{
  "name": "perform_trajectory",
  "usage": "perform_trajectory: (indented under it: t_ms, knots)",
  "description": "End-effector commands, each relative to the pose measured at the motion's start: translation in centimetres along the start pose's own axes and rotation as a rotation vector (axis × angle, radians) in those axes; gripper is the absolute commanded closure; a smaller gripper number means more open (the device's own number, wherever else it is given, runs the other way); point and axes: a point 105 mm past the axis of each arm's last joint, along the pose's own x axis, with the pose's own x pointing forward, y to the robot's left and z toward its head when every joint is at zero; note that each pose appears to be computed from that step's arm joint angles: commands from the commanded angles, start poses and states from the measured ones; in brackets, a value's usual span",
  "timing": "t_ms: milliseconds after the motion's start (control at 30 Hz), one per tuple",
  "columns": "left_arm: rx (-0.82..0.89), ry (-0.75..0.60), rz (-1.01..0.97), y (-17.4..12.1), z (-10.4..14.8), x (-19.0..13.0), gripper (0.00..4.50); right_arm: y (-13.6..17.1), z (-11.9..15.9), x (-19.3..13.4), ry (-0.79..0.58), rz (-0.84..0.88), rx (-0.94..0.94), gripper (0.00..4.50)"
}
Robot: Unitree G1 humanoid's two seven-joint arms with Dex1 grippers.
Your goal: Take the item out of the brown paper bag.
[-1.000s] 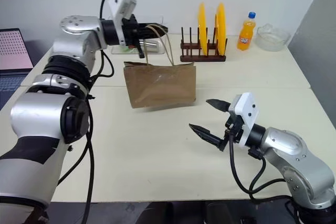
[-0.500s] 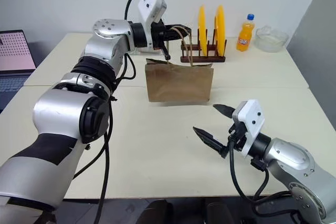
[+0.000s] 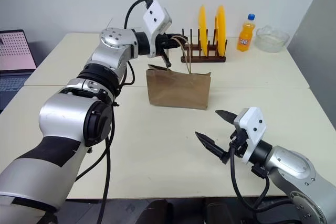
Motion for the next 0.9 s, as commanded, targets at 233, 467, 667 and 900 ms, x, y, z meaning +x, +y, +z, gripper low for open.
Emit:
perform_trajectory:
  t_ms: [233,467,667,900]
  knots:
    - [0.078,0.029,0.015,0.3,0.0,-0.2,4.10,0.7,1.5,0.4,-0.054,0.022,-0.040,0.00]
    - [0.087,0.077,-0.021,0.4,-1.0,-1.0,2.08,0.7,1.6,0.5,-0.054,0.025,-0.044,0.00]
    - [0.079,0.128,-0.044,1.4,-2.5,-3.8,0.84,0.5,1.4,0.7,-0.035,0.036,-0.064,0.00]
    - [0.019,0.117,-0.052,2.0,-3.7,-6.2,0.84,-0.1,0.8,1.4,-0.001,0.049,-0.081,0.00]
